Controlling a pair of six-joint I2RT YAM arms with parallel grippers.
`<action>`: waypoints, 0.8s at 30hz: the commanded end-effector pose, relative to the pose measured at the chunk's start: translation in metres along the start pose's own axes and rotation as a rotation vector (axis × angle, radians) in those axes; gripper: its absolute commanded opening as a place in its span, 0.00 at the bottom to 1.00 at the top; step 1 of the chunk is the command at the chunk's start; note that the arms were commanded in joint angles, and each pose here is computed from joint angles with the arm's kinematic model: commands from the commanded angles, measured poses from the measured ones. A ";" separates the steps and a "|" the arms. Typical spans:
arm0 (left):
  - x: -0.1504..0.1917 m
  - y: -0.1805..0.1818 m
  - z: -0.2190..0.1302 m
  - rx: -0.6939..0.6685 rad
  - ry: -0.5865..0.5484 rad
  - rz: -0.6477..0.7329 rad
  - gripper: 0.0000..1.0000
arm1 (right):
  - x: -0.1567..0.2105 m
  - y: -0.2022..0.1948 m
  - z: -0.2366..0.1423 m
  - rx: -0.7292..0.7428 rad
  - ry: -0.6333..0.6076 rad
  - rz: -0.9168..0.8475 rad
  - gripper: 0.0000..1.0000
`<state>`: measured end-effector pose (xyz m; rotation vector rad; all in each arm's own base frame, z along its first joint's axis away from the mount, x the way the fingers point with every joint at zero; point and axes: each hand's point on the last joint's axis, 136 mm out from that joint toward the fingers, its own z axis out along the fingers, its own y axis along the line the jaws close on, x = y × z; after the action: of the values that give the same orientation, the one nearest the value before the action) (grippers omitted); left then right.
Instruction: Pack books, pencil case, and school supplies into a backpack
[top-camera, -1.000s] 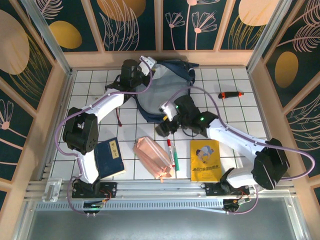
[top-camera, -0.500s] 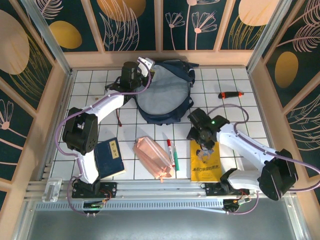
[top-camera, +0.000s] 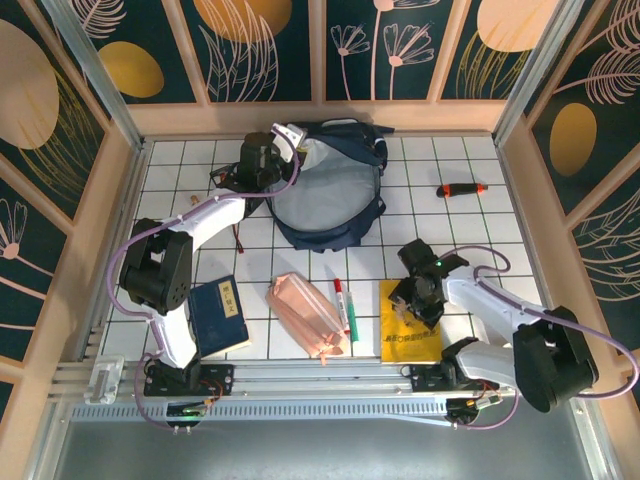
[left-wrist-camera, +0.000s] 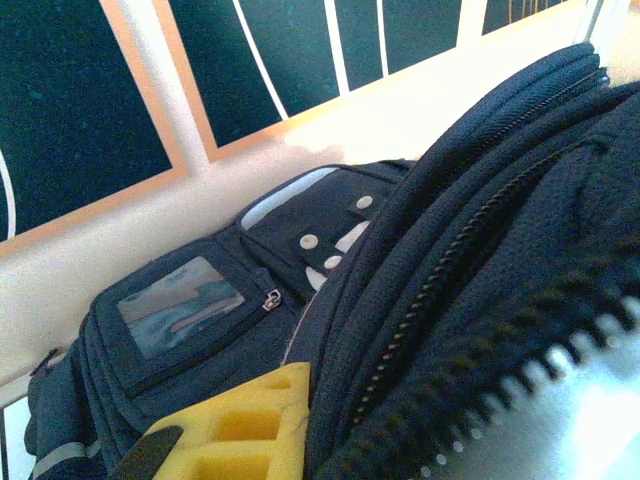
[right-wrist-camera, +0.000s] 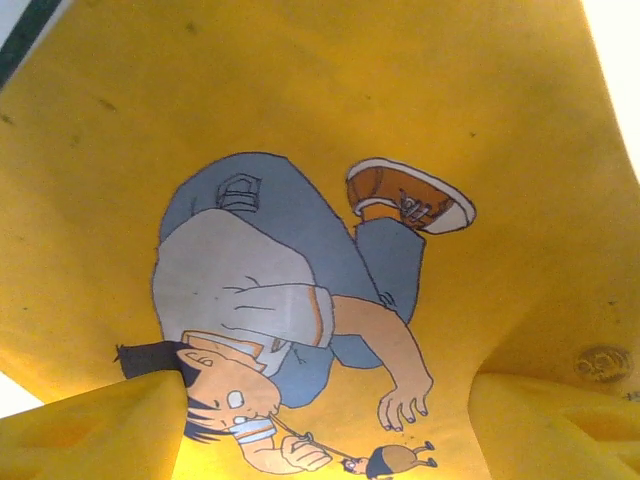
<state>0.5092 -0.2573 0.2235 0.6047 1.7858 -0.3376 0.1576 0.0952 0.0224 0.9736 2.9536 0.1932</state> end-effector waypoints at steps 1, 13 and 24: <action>-0.046 0.008 -0.019 -0.030 -0.132 -0.034 0.00 | -0.041 0.037 0.009 -0.143 -0.136 -0.046 0.74; -0.045 0.005 -0.021 -0.016 -0.136 -0.057 0.00 | -0.154 0.084 -0.007 -0.226 -0.312 -0.065 0.72; -0.038 0.007 -0.024 -0.028 -0.123 -0.079 0.00 | -0.173 0.059 -0.060 0.014 -0.310 -0.047 0.88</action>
<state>0.5015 -0.2547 0.2205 0.5673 1.8056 -0.3743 0.3641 0.0589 0.0830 0.7578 2.6217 0.2094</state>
